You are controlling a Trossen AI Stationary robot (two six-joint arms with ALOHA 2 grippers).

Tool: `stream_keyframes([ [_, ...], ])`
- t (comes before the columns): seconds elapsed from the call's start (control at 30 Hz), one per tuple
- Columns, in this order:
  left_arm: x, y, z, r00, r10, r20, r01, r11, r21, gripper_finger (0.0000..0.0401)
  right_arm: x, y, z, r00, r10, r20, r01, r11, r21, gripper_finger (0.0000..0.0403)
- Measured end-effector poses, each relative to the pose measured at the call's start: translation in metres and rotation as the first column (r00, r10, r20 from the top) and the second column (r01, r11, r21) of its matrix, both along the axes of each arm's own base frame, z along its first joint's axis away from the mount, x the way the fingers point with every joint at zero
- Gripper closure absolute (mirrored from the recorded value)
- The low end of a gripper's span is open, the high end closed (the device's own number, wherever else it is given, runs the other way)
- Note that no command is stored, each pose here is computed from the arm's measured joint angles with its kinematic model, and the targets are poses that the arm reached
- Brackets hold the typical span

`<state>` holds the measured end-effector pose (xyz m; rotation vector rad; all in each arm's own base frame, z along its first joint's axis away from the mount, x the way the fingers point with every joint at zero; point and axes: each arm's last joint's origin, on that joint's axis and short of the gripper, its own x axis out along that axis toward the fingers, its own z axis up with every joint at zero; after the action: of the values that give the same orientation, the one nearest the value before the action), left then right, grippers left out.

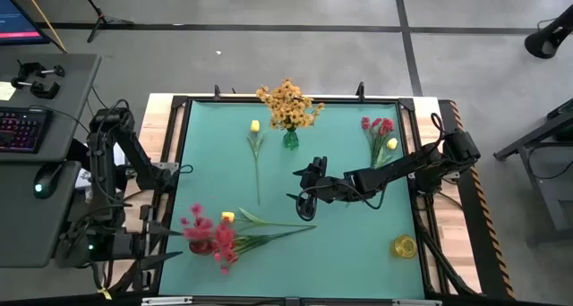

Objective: Sort flowers into vase by color
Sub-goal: Put the middle red flower into the red vase, then put the left red flower into the red vase

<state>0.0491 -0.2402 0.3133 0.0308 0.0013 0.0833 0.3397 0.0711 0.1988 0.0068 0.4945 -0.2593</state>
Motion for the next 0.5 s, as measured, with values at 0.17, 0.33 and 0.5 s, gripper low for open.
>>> stream_keyframes([
  [0.17, -0.005, -0.001, 0.002, 1.0, -0.022, 0.001, 0.022, 1.0, -0.015, 0.0226, 0.0, 0.0, 0.0, 1.0, 0.0, 0.0, 0.0, 1.0, 0.0, 0.0073],
  [0.33, -0.006, -0.002, 0.017, 1.0, -0.025, 0.0, 0.025, 1.0, 0.0, 0.0226, 0.0, 0.0, 0.0, 1.0, 0.0, 0.002, 0.0, 1.0, 0.001, 0.0073],
  [0.5, -0.005, -0.002, 0.038, 1.0, -0.022, -0.005, 0.022, 0.998, 0.06, 0.0226, 0.0, 0.0, 0.001, 1.0, 0.0, 0.007, 0.0, 1.0, 0.001, 0.0073],
])
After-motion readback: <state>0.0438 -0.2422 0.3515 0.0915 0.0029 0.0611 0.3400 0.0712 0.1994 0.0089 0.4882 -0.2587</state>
